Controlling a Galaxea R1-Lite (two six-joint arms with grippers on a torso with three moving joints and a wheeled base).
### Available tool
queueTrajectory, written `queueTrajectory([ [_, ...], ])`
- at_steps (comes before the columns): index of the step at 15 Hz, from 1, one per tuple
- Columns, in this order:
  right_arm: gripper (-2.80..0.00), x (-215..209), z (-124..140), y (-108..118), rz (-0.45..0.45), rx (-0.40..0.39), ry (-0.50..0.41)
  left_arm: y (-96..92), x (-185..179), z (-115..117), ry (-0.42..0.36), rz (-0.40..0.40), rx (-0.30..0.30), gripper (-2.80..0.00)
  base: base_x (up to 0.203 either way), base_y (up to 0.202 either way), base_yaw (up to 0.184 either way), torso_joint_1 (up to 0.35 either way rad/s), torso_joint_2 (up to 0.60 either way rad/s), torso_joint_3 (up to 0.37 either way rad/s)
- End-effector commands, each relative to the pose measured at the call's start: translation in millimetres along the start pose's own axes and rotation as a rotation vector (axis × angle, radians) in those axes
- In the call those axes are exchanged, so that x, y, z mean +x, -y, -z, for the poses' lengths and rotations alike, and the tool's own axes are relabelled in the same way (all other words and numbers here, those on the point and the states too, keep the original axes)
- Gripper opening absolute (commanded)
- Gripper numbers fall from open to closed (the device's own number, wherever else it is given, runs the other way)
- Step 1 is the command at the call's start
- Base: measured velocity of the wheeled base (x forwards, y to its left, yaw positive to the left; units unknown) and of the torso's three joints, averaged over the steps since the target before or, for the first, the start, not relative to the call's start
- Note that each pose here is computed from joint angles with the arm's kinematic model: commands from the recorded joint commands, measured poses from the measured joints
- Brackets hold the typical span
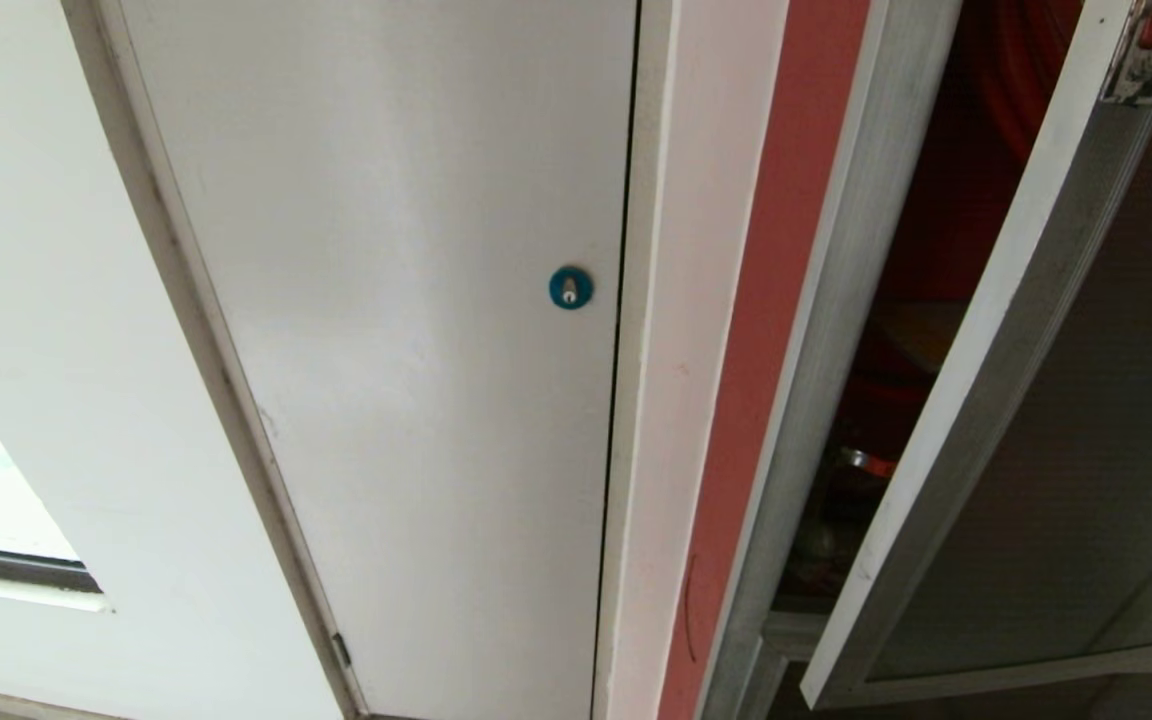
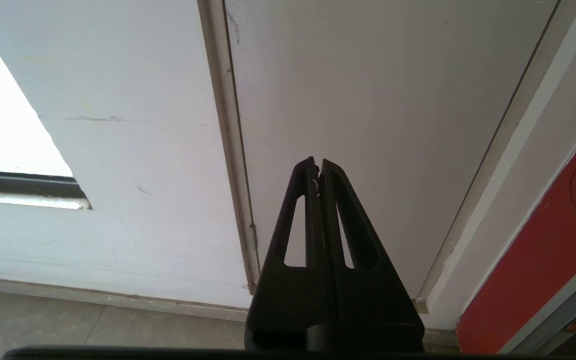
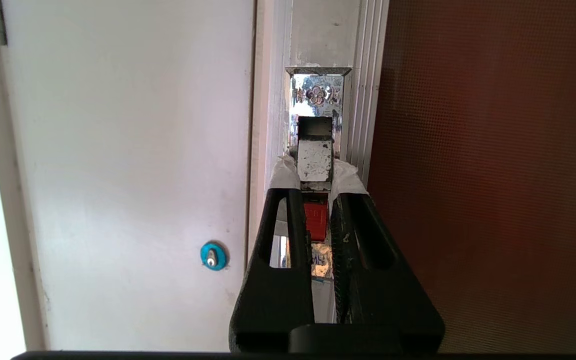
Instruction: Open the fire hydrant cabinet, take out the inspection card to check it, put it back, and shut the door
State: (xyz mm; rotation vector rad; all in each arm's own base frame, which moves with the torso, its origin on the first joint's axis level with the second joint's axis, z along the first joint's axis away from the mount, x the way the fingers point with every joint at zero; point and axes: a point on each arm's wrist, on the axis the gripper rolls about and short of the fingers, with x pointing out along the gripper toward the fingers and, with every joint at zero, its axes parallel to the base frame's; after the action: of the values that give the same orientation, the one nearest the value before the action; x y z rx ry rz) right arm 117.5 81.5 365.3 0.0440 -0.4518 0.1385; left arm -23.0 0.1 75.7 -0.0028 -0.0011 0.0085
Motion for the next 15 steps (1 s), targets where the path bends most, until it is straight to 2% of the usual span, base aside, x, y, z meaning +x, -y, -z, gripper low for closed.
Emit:
queueTrajectory([
  [1,-2.80,-1.1,-1.4,1.1,0.007,0.000,0.003,0.0,0.1,0.1,-0.001,0.000,0.000,-2.80,0.000,0.000,0.000,0.000,0.00,0.000],
  [2,0.00,-1.3,-1.6,1.2,0.006,-0.001,0.004,0.0,0.1,0.1,-0.003,-0.001,0.000,-2.80,0.000,0.000,0.000,0.000,0.00,0.000],
  [9,0.00,-9.6,-5.7,5.0,-0.005,0.006,0.008,0.0,0.1,0.0,-0.001,-0.001,0.000,-2.80,0.000,0.000,0.000,0.000,0.00,0.000],
  [12,0.00,-25.8,-6.3,11.8,-0.056,-0.009,-0.034,0.0,0.1,0.1,-0.002,-0.001,0.000,-2.80,0.000,0.000,0.000,0.000,0.00,0.000],
  [15,0.00,-39.5,-6.2,18.3,-0.099,-0.011,-0.029,0.0,0.1,0.0,-0.001,0.000,0.000,-2.80,0.000,0.000,0.000,0.000,0.00,0.000],
])
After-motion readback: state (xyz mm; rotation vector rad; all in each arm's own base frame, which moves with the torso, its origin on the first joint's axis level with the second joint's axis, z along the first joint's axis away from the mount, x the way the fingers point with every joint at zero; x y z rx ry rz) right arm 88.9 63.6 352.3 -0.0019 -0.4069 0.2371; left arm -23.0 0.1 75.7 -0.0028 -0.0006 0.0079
